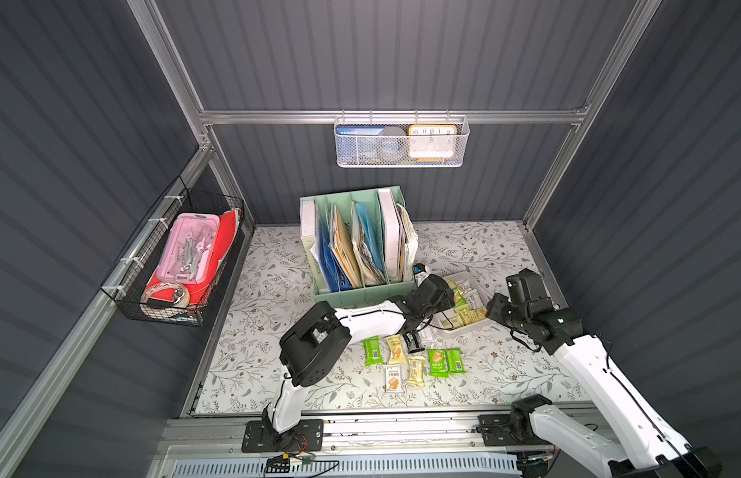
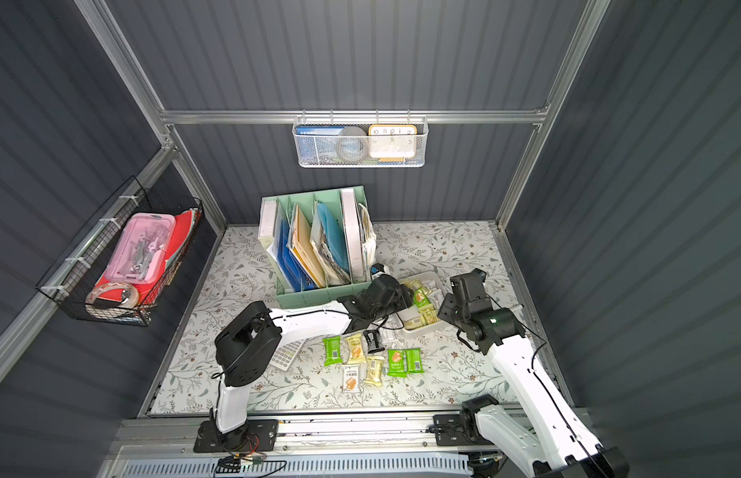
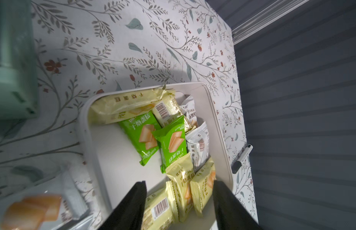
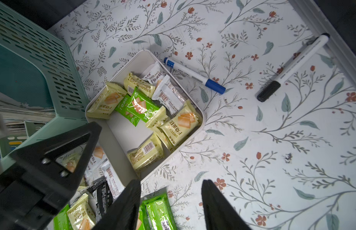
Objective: Take the cookies out of the storage box
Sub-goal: Pick up the cookie from the storage box, then place the cookie at the center of the board.
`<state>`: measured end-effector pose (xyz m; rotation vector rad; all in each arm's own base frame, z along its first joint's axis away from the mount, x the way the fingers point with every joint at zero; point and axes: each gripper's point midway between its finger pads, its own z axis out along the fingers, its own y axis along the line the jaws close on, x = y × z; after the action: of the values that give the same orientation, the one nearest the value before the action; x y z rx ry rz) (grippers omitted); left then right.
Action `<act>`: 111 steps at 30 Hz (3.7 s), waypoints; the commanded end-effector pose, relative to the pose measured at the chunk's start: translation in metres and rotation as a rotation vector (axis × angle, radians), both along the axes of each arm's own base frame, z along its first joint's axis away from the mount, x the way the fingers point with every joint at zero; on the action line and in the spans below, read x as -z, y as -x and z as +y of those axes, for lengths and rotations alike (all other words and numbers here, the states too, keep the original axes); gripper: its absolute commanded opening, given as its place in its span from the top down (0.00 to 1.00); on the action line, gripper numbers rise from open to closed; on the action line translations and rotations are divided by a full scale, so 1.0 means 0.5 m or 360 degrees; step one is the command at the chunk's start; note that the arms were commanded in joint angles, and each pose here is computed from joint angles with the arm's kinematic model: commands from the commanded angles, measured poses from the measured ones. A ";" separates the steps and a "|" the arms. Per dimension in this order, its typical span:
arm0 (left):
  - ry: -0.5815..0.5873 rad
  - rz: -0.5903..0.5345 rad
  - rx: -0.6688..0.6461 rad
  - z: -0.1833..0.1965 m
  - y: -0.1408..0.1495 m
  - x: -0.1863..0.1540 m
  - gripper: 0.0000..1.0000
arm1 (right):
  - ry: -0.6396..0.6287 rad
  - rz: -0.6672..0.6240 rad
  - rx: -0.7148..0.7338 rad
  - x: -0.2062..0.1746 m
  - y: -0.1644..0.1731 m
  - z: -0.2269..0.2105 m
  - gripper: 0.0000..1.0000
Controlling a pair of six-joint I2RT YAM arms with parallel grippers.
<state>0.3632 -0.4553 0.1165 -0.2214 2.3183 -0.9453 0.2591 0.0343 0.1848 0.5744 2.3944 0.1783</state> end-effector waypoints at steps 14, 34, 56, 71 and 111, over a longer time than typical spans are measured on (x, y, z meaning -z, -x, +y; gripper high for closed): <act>-0.0306 0.0061 -0.0039 -0.027 -0.060 0.094 0.51 | -0.0074 0.0021 -0.0002 0.022 0.017 0.006 0.46; -0.0212 0.0089 -0.0043 -0.057 -0.087 0.125 0.82 | -0.0131 0.0011 -0.0017 0.018 0.031 0.014 0.46; -0.0065 -0.0167 -0.0066 -0.015 -0.076 -0.068 1.00 | -0.0168 0.0002 -0.0040 0.016 0.036 0.022 0.46; -0.0186 -0.0152 -0.0084 0.147 0.034 -0.140 1.00 | -0.0265 -0.0003 -0.0130 0.019 0.026 0.053 0.46; -0.0681 0.0557 0.0262 0.473 0.390 0.148 1.00 | -0.0349 0.0081 -0.0234 0.042 0.017 0.088 0.46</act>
<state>0.1687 -0.2185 0.0491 -0.0470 2.8295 -0.4903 0.2507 0.0781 0.1625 0.5177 2.4847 0.5002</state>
